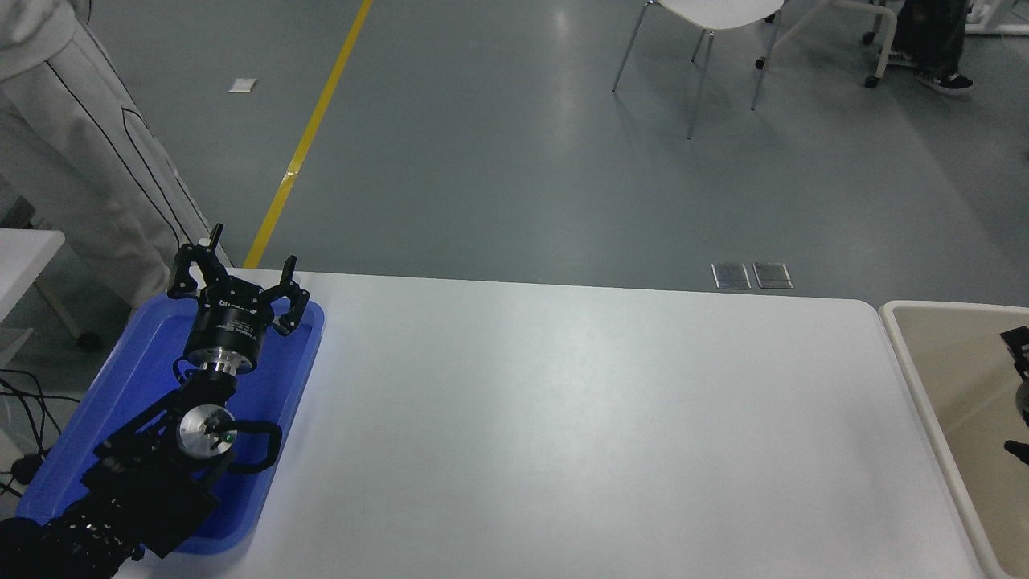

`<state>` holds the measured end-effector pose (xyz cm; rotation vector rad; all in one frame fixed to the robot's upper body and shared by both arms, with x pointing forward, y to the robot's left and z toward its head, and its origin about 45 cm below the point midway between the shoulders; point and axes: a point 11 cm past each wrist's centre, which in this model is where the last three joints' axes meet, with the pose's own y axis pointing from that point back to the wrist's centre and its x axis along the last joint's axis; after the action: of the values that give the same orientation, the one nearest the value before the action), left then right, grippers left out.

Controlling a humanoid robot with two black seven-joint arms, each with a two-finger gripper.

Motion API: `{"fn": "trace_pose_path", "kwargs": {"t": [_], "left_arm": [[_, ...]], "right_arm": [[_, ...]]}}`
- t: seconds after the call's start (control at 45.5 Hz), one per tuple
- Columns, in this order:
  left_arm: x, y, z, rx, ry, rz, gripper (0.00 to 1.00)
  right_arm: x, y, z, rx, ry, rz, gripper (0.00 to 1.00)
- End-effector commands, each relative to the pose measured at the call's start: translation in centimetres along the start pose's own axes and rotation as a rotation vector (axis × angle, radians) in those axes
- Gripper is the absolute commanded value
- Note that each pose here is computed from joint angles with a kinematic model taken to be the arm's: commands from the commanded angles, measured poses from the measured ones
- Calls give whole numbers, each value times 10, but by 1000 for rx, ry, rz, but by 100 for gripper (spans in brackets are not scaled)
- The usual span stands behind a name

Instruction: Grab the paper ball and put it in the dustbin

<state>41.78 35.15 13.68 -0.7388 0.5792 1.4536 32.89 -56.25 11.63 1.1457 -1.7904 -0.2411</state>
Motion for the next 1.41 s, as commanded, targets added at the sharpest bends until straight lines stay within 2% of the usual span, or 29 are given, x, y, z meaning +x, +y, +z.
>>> {"fn": "trace_pose_path", "kwargs": {"t": [0.0,0.132,0.264,0.681,0.835,0.967,1.253,1.385], "left_arm": [[0,0,0,0,0,0,100],[0,0,0,0,0,0,100],[0,0,0,0,0,0,100],[0,0,0,0,0,0,100],[0,0,-1,1,1,0,100],[0,0,0,0,0,0,100],[0,0,0,0,0,0,100],[0,0,0,0,0,0,100]], "right_arm": [[-8,12,-40,111,-266,-96,100],[-3,16,-50,156,-476,-133,100],[-33,24,-67,236,-572,-255,100],[-115,50,-87,505,-869,-486,100],[-137,59,-97,559,-953,-499,100],[-138,63,-101,610,-992,-483,100],[-135,67,-104,645,-1019,-411,100],[-140,68,-104,646,-1017,-421,100]]}}
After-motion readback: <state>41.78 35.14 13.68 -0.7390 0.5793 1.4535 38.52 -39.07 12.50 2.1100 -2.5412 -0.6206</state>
